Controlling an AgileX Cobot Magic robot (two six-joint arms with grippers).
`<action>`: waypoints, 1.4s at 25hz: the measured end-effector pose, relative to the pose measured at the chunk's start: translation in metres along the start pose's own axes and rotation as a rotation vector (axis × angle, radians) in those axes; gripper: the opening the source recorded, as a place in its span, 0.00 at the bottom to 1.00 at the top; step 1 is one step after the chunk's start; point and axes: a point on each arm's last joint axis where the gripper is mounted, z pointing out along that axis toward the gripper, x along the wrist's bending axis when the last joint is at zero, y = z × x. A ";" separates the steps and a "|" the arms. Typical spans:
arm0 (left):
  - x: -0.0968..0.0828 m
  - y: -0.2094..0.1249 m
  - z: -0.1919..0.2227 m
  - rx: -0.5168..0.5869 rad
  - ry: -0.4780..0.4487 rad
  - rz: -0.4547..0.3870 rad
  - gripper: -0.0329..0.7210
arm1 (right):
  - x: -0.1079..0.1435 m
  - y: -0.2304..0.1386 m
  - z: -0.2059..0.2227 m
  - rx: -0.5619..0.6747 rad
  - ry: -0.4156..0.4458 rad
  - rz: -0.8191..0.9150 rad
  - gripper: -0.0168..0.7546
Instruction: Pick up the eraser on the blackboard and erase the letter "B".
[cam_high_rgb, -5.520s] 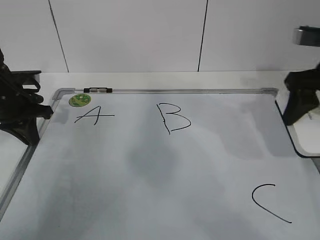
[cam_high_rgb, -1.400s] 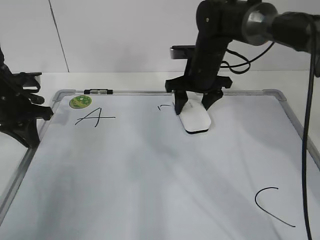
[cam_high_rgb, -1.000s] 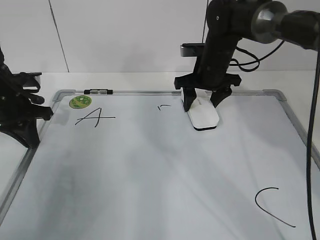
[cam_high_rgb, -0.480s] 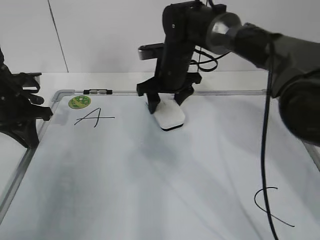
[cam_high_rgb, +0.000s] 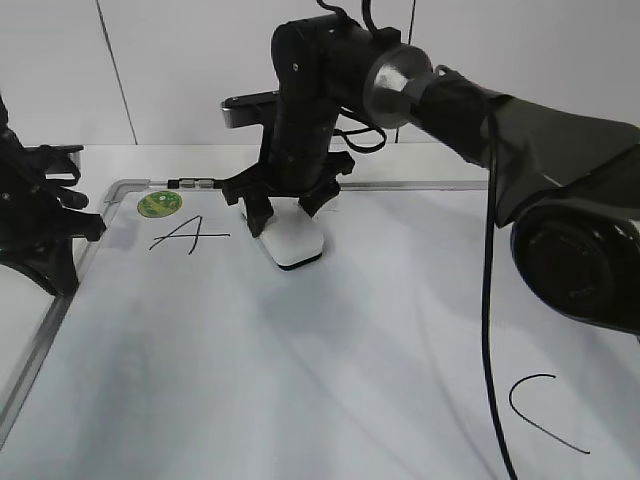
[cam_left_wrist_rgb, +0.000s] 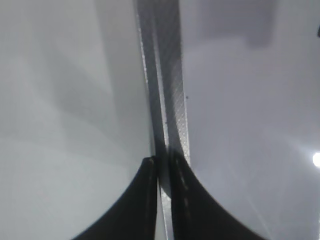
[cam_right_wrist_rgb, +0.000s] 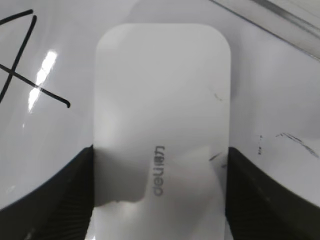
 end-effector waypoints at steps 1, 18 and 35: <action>0.000 0.000 0.000 0.000 0.000 0.000 0.08 | -0.003 0.000 0.000 0.000 -0.001 0.005 0.74; 0.000 0.001 0.001 -0.013 -0.006 -0.005 0.08 | -0.098 -0.007 -0.010 0.023 0.025 0.222 0.74; -0.001 0.001 0.001 -0.007 -0.008 -0.006 0.08 | -0.103 -0.028 -0.023 0.062 -0.037 0.203 0.74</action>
